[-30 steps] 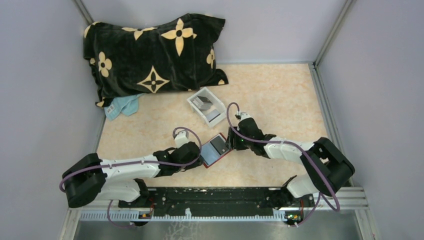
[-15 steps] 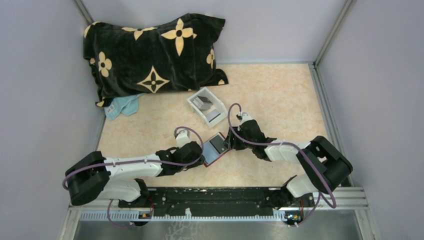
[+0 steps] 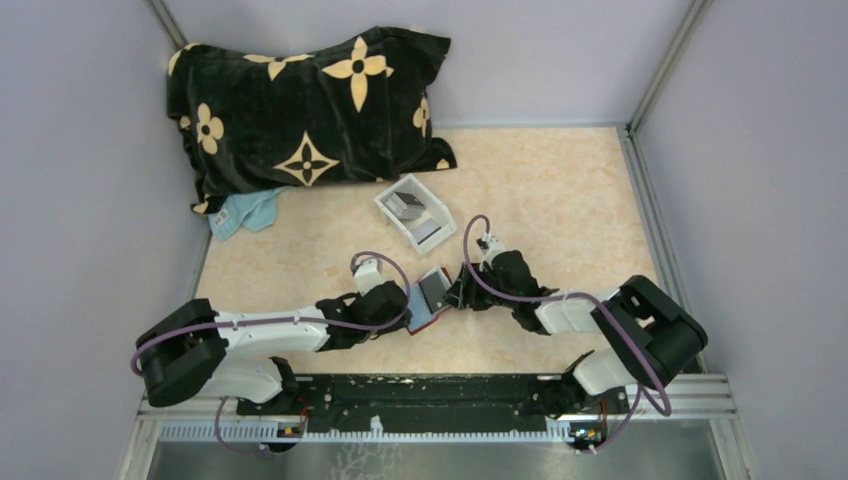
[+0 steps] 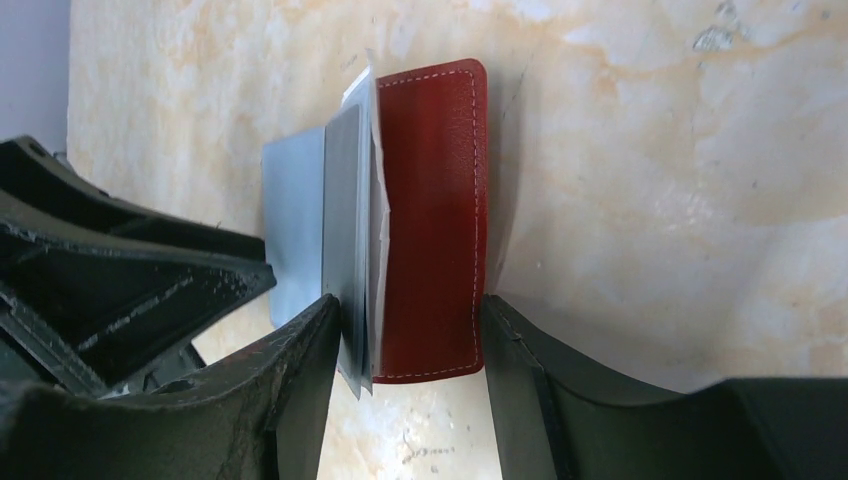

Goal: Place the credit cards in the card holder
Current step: Turn over the card slot in the card holder.

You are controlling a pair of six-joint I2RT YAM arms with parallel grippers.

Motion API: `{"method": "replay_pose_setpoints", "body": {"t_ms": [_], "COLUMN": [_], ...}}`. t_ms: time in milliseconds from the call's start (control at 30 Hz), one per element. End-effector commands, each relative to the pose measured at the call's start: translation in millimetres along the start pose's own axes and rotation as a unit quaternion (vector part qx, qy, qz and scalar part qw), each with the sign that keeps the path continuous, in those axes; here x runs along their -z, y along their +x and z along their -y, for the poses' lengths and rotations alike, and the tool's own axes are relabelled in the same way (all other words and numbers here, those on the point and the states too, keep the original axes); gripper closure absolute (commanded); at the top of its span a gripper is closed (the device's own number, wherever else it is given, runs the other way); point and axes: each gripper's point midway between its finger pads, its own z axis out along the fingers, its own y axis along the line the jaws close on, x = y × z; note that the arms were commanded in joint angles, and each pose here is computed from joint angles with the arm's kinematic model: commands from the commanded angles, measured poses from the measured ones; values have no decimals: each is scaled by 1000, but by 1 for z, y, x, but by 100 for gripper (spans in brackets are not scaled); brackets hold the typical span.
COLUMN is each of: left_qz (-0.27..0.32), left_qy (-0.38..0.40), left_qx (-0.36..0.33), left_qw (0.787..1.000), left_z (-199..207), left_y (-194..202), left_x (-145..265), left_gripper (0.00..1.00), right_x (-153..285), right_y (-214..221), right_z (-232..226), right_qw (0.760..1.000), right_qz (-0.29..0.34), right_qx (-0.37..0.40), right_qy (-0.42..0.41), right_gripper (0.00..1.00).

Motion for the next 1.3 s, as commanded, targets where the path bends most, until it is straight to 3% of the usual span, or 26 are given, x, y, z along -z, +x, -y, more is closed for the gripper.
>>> {"method": "replay_pose_setpoints", "body": {"t_ms": [0, 667, 867, 1033, 1267], "left_qz": [-27, -40, -45, -53, -59], "left_qy": [-47, -61, -60, -63, -63], "left_qx": [-28, -35, -37, -41, -43], "left_qw": [998, 997, 996, 996, 995], "left_z": [-32, -38, -37, -36, -34], "left_y": [21, 30, 33, 36, 38], "left_x": [-9, -15, -17, -21, -23], "left_gripper": [52, 52, 52, 52, 53], "right_x": [11, 27, 29, 28, 27], "right_y": [24, -7, -9, -6, -9], "right_z": [-13, -55, -47, -35, -37], "right_qw": [999, 995, 998, 1000, 1000], "right_qz": [-43, 7, 5, -4, -3], "right_qx": [-12, -16, -6, -4, 9], "right_qy": [-28, -101, -63, -28, -20], "right_gripper": [47, 47, 44, 37, 36]}}
